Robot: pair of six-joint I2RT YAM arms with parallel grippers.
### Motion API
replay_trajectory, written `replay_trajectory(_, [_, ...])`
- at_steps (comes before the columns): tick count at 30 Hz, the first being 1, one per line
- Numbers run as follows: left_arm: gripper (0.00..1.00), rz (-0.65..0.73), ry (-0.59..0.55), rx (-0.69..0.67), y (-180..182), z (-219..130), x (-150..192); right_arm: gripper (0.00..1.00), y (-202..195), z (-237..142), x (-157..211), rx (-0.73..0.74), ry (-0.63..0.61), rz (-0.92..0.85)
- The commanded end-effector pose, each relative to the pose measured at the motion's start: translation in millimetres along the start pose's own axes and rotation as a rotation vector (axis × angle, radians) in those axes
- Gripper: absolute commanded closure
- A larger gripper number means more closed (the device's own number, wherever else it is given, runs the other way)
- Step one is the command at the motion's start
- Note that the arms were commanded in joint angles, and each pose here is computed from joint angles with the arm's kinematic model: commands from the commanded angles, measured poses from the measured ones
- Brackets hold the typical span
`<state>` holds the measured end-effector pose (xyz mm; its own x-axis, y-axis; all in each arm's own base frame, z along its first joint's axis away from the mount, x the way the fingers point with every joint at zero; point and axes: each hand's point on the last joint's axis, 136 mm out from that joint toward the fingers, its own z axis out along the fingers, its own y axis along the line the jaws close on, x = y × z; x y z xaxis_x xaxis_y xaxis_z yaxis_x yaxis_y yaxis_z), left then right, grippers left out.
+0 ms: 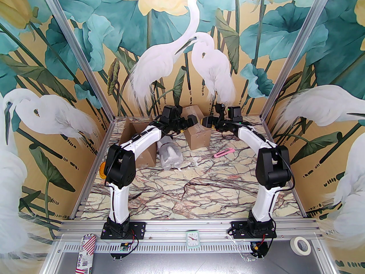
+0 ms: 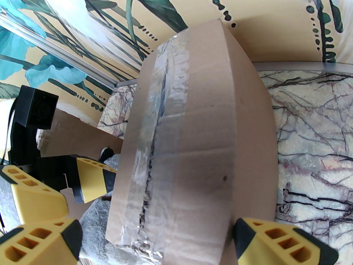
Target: Unpack the express box
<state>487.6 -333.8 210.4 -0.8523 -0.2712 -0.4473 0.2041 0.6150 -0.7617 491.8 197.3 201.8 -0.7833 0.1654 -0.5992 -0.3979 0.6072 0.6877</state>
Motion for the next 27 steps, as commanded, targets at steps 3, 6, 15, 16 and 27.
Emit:
replay_trajectory(3, [0.01,0.05,0.103,0.112,-36.2,-12.5,43.1,0.02,43.3,-12.4,37.8,-0.066,0.068,0.034])
replay_trajectory(6, [0.01,0.074,0.135,0.111,-40.0,-21.8,65.4,0.02,53.9,-20.7,61.1,-0.058,0.086,0.032])
replay_trajectory(15, [0.01,0.136,0.21,0.084,-49.1,-64.0,134.9,0.02,63.8,-48.1,132.8,0.068,0.131,0.1])
replay_trajectory(16, [0.01,0.135,0.219,0.076,-46.0,-69.1,142.2,0.03,65.0,-52.5,140.6,0.078,0.129,0.114])
replay_trajectory(27, [0.01,0.18,0.237,0.016,-34.4,-97.2,164.4,0.0,57.1,-101.8,141.5,0.257,0.006,0.099])
